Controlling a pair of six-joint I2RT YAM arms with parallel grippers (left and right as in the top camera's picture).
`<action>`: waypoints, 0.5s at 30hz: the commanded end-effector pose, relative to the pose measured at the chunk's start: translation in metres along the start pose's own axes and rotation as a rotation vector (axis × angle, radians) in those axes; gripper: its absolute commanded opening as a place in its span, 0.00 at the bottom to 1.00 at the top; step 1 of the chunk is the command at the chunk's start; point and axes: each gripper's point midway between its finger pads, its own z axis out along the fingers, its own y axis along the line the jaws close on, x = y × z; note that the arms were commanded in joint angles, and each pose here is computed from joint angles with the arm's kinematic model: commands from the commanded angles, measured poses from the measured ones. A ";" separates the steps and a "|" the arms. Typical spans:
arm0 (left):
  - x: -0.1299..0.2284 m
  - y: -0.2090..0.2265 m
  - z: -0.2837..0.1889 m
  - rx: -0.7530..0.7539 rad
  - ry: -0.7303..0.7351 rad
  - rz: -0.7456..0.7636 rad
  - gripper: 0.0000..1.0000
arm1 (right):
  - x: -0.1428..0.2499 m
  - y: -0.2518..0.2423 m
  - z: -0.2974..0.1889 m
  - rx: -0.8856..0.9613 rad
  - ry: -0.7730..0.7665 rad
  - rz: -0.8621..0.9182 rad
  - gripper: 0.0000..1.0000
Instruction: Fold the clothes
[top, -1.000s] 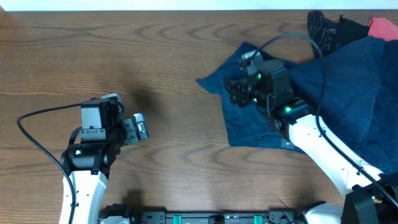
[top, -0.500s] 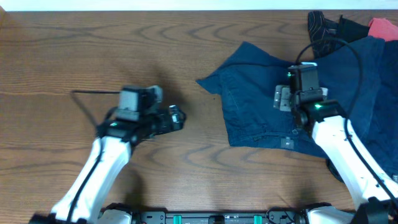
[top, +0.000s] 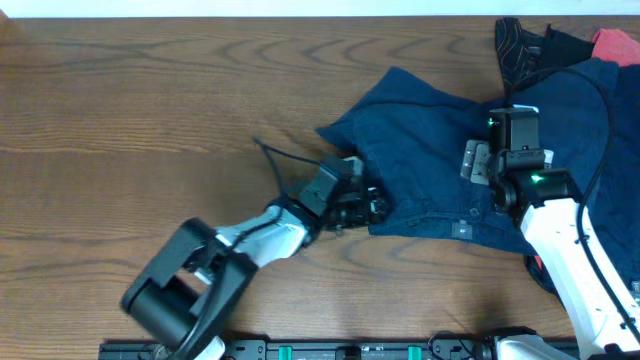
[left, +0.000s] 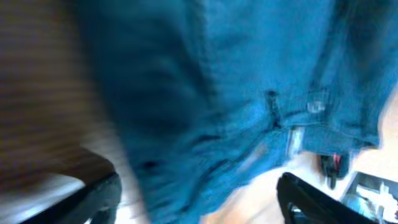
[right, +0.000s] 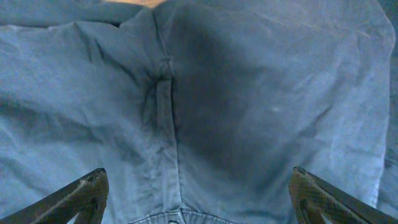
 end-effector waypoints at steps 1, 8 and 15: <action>0.024 0.008 0.023 -0.013 0.050 -0.067 0.58 | -0.004 -0.009 -0.004 0.022 -0.016 0.035 0.91; 0.023 0.013 0.010 -0.033 0.077 -0.060 0.06 | -0.001 -0.010 -0.004 0.026 -0.003 0.030 0.91; -0.052 0.078 -0.130 -0.242 -0.088 -0.107 0.06 | 0.001 -0.014 -0.003 0.035 0.009 0.035 0.94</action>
